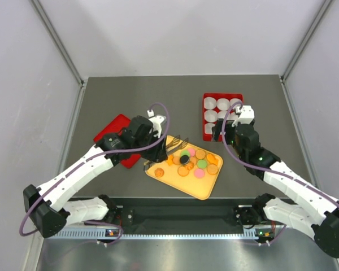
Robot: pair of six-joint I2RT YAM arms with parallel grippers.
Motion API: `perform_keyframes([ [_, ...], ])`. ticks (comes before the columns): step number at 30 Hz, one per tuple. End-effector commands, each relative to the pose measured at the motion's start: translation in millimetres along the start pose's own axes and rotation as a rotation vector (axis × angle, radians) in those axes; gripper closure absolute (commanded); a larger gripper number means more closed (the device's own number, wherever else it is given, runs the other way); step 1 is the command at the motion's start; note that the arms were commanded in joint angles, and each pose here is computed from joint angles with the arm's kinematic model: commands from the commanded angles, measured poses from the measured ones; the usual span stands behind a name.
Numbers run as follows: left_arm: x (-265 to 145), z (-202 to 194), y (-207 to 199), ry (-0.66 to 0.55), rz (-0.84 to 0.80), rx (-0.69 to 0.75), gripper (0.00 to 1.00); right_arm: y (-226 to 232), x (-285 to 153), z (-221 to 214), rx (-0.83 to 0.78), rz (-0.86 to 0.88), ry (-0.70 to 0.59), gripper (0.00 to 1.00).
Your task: Pack the cookies
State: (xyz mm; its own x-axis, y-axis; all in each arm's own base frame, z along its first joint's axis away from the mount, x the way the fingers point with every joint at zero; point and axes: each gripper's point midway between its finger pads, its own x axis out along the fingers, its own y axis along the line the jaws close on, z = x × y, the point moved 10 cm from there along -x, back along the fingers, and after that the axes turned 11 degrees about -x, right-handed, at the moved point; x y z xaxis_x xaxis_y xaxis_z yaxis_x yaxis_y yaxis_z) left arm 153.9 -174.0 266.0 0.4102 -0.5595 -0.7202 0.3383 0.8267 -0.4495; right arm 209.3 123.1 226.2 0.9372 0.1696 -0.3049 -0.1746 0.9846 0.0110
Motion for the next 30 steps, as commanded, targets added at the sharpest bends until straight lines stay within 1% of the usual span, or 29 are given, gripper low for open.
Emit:
perform_keyframes([
  [1,-4.7,-8.0,-7.3,0.007,-0.017,0.019,0.53,3.0,0.4,13.3,0.002,-0.002,-0.053,0.0],
  [11,5.0,-22.7,-12.2,0.063,-0.003,0.027,0.52,2.9,-0.4,12.2,0.004,0.006,-0.053,0.0],
  [16,11.3,-27.3,-12.8,0.095,-0.002,0.029,0.5,2.5,-1.6,12.3,0.006,0.008,-0.057,0.0],
  [30,22.3,-33.7,-11.0,0.128,0.011,0.026,0.47,3.2,-2.0,11.9,0.003,0.017,-0.056,0.0],
])
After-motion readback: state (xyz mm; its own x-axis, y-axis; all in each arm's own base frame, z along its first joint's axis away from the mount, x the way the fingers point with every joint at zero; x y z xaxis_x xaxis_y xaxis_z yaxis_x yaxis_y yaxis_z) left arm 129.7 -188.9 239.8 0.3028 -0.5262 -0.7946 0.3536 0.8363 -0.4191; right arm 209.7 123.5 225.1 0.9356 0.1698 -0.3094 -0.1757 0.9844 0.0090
